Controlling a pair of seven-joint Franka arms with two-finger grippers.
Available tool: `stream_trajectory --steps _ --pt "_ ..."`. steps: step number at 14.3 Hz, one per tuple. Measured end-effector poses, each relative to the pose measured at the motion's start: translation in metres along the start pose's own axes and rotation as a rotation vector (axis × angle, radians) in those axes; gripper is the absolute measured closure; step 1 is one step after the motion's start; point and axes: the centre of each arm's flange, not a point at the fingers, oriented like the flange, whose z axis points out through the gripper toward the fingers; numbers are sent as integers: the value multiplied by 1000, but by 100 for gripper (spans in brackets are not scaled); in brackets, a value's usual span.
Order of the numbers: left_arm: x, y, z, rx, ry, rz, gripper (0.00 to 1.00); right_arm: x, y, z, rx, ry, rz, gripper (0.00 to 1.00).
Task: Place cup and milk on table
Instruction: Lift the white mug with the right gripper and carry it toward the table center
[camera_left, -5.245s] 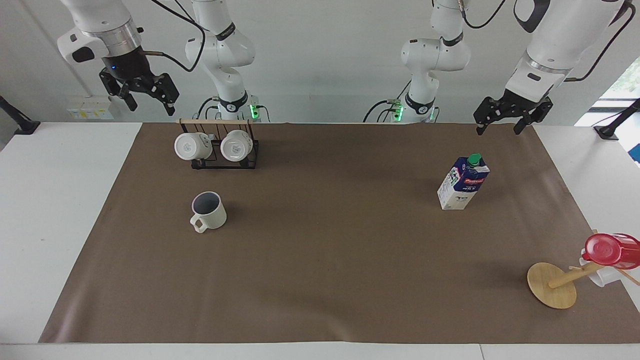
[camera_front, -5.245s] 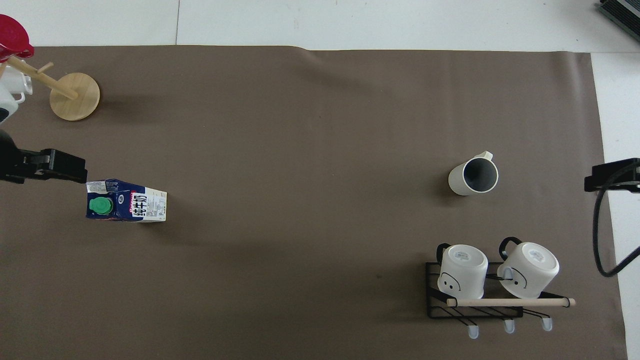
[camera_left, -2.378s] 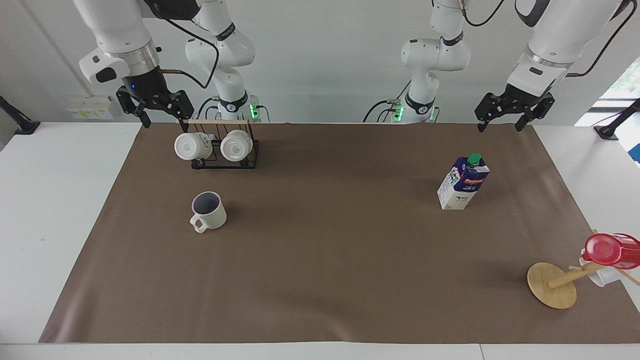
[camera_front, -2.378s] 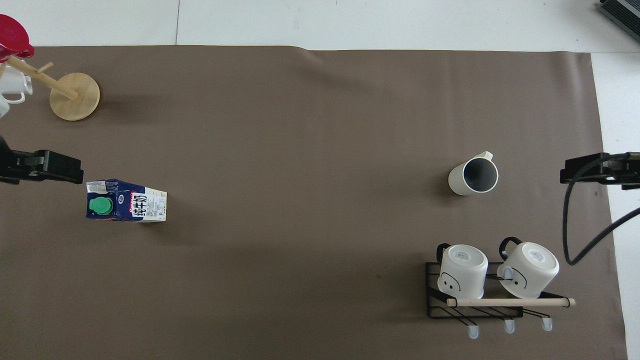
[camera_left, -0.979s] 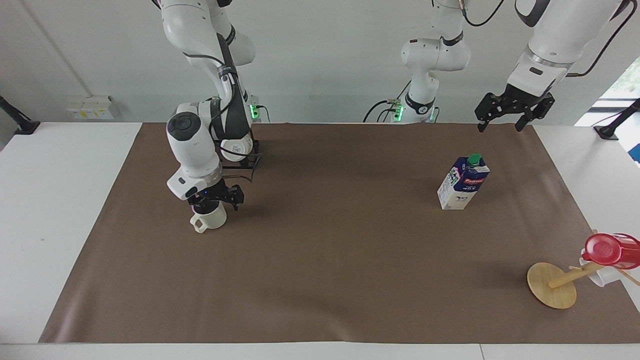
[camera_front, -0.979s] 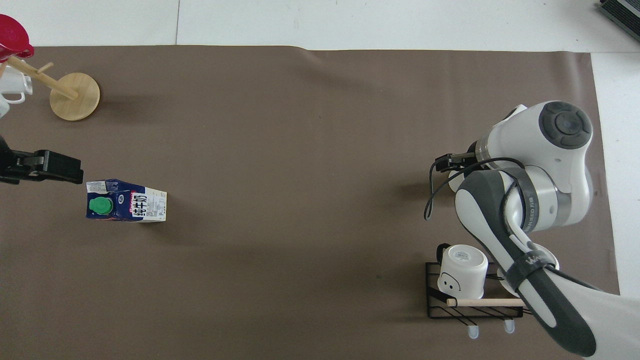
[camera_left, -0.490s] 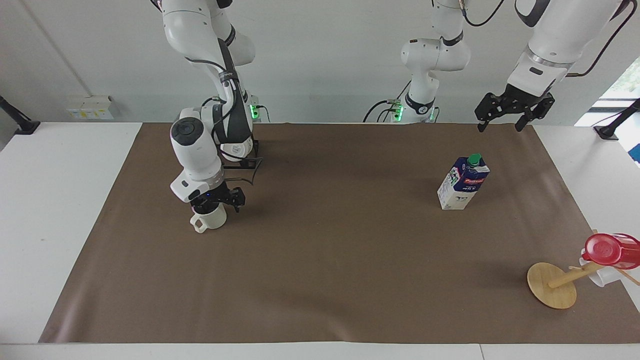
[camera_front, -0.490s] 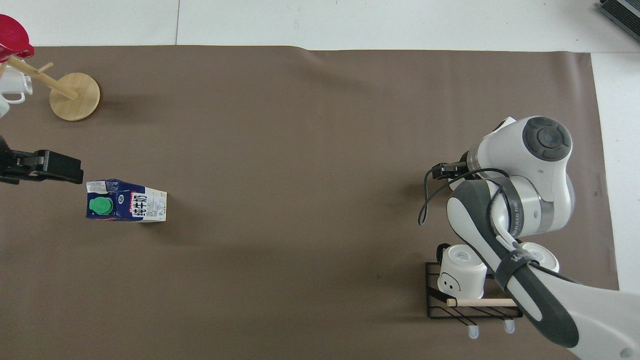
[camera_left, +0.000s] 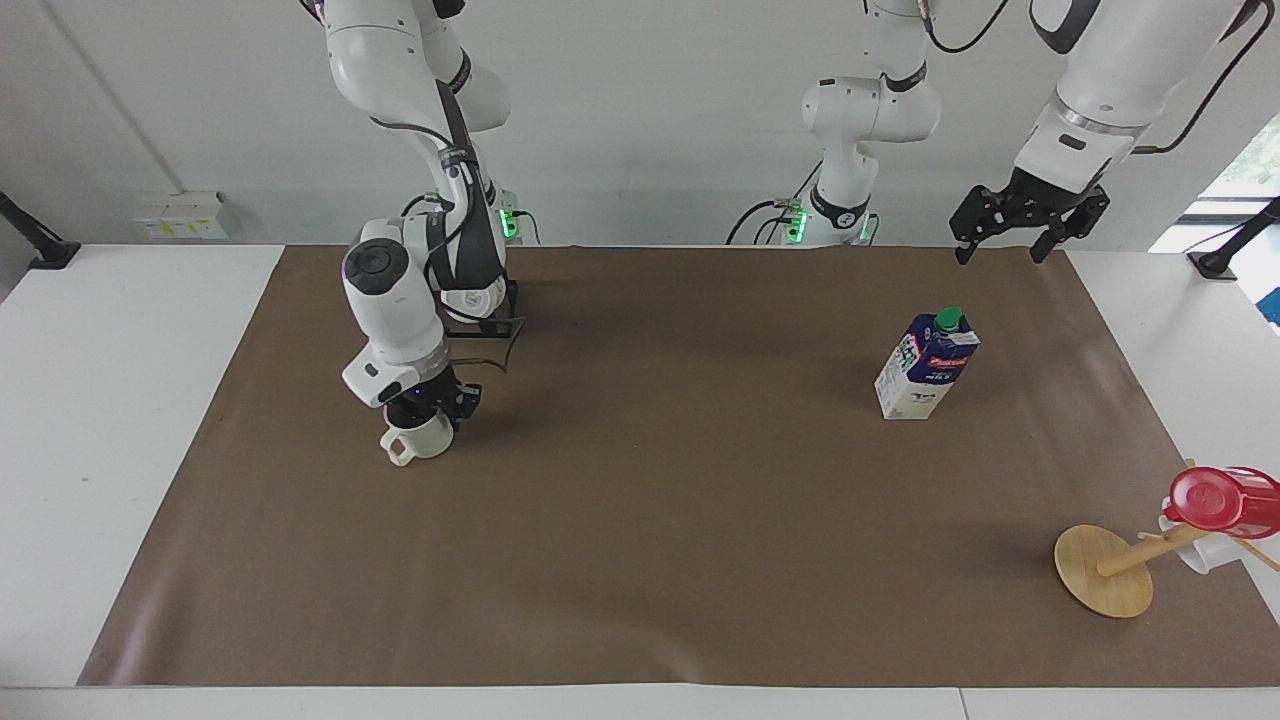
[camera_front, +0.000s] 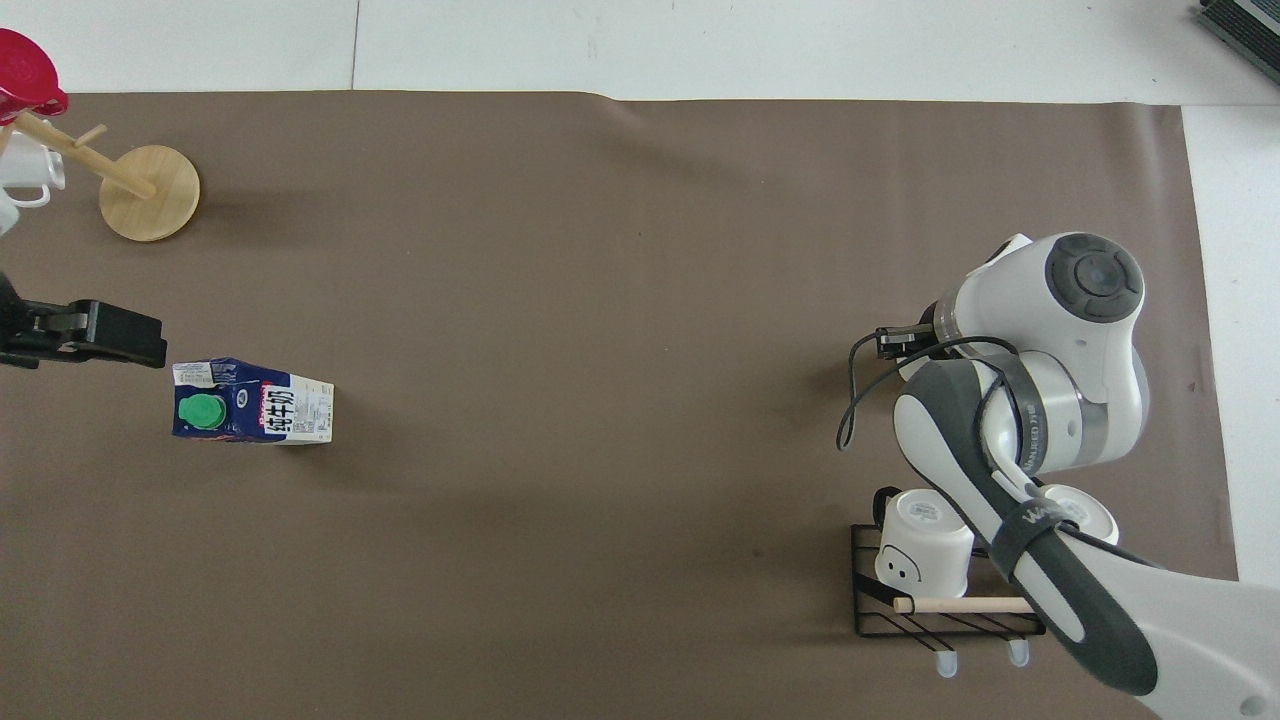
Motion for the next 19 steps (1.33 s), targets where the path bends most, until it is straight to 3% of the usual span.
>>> stream_trajectory --steps 3,9,14,19 --pt "0 0 0 0 0 0 0 2 0 -3 1 7 17 96" --pt "0 0 0 0 0 0 0 20 -19 -36 19 66 254 96" --pt "0 0 0 0 0 0 0 27 -74 -69 24 55 358 96" --pt "0 0 0 0 0 0 0 11 -156 -75 43 62 403 96"
